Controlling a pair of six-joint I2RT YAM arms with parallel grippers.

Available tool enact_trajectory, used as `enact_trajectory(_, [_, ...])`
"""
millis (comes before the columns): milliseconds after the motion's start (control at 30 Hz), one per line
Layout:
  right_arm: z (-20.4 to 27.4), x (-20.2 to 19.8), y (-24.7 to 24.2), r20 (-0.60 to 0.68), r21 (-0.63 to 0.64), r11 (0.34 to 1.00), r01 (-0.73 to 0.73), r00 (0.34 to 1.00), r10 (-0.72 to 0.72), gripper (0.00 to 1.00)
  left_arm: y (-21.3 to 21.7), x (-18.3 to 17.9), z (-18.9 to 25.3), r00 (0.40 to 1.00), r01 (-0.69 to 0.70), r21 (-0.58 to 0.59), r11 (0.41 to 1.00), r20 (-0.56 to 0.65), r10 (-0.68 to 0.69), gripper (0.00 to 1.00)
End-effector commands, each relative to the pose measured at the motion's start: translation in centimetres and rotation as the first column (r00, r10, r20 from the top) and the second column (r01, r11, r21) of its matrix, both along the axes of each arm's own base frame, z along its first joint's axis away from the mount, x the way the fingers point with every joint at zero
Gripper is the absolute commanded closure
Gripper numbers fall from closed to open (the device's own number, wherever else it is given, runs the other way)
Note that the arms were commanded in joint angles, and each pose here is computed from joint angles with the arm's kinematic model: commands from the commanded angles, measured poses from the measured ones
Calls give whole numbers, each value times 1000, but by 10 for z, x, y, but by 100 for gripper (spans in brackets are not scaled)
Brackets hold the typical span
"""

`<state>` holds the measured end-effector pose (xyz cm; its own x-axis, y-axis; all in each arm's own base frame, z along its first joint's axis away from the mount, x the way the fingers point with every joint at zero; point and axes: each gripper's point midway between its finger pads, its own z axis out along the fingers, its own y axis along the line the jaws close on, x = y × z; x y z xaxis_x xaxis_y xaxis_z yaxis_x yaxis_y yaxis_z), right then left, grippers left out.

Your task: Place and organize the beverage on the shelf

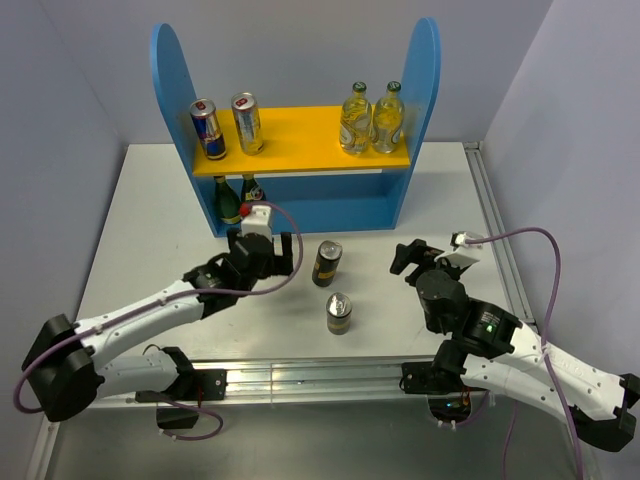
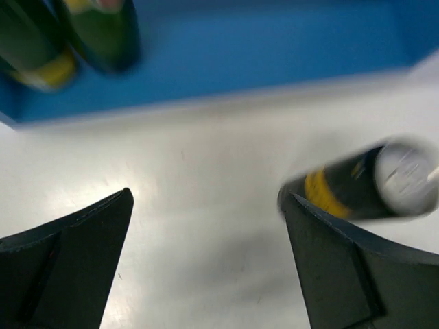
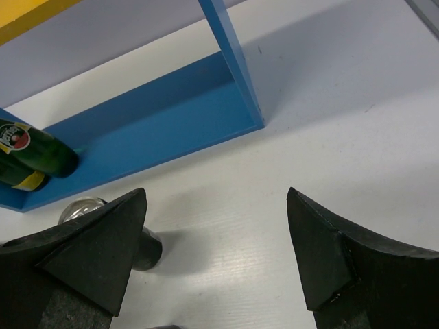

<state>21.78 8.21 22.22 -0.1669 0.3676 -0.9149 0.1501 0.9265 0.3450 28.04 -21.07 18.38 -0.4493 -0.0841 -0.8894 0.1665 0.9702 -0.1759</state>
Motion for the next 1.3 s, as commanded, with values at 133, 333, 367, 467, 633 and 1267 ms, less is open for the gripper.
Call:
enact_trajectory(133, [2,2,0,10,12,1000,22,1000,-22,11,-58,-20,-39,968,248,-230,941,29,-248,1])
enact_trajectory(333, [1,2,0,5,5,1000,25,1000,-25,11,-84,-28,-57,924,377,-258,889,36,-382,1])
enact_trajectory(367, [1,2,0,5,4,1000,27,1000,-27,11,-88,-30,-63,917,392,-256,884,26,-399,1])
enact_trajectory(467, [1,3,0,5,4,1000,26,1000,-26,10,-96,-33,-66,900,428,-268,863,33,-435,1])
enact_trajectory(633, [1,3,1,5,1,1000,26,1000,-26,10,-102,-34,-71,888,450,-263,853,32,-458,1])
enact_trajectory(1267, [1,3,3,7,9,1000,15,1000,-15,10,-153,11,-84,873,487,-222,845,84,-481,3])
